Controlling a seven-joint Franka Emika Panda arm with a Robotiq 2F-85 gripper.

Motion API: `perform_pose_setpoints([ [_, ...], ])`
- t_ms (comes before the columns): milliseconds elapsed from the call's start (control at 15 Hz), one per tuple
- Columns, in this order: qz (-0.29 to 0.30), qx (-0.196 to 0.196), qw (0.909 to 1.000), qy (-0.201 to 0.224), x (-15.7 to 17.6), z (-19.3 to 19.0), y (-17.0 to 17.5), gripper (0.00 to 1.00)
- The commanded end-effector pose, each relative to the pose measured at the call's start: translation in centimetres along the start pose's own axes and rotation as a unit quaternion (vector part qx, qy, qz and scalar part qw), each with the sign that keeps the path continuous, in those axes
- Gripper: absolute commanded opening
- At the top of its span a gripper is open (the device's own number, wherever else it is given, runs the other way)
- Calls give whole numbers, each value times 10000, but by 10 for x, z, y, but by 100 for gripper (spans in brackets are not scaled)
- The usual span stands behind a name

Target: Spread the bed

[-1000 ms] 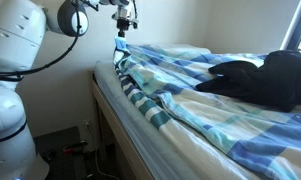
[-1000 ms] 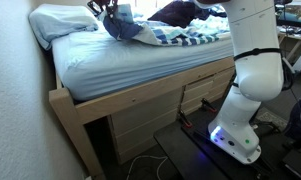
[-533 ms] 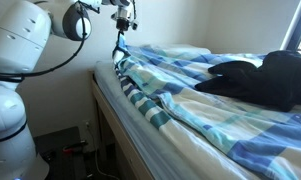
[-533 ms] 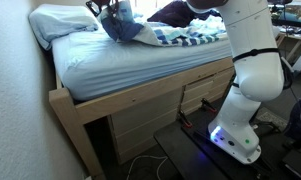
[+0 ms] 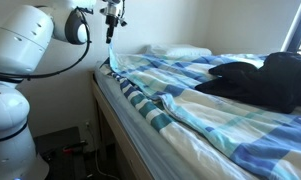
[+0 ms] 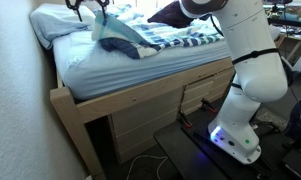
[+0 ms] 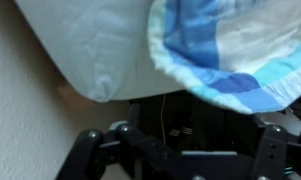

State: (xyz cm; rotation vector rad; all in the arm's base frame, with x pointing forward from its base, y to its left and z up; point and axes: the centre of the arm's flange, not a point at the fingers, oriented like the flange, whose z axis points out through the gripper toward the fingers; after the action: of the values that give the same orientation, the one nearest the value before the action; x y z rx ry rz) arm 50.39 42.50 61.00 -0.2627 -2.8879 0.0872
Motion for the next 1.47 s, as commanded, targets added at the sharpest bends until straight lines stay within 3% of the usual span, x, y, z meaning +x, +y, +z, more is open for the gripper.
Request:
perform_pose_setpoints([
  [0, -612, -166, 9979, 125, 30, -31, 58, 100],
  [467, -821, -220, 9964, 22, 65, -29, 82, 100],
  [867, 203, -224, 9991, -301, 60, -35, 65, 100],
  [1400, 1233, -205, 9911, -455, 70, -42, 40, 100],
])
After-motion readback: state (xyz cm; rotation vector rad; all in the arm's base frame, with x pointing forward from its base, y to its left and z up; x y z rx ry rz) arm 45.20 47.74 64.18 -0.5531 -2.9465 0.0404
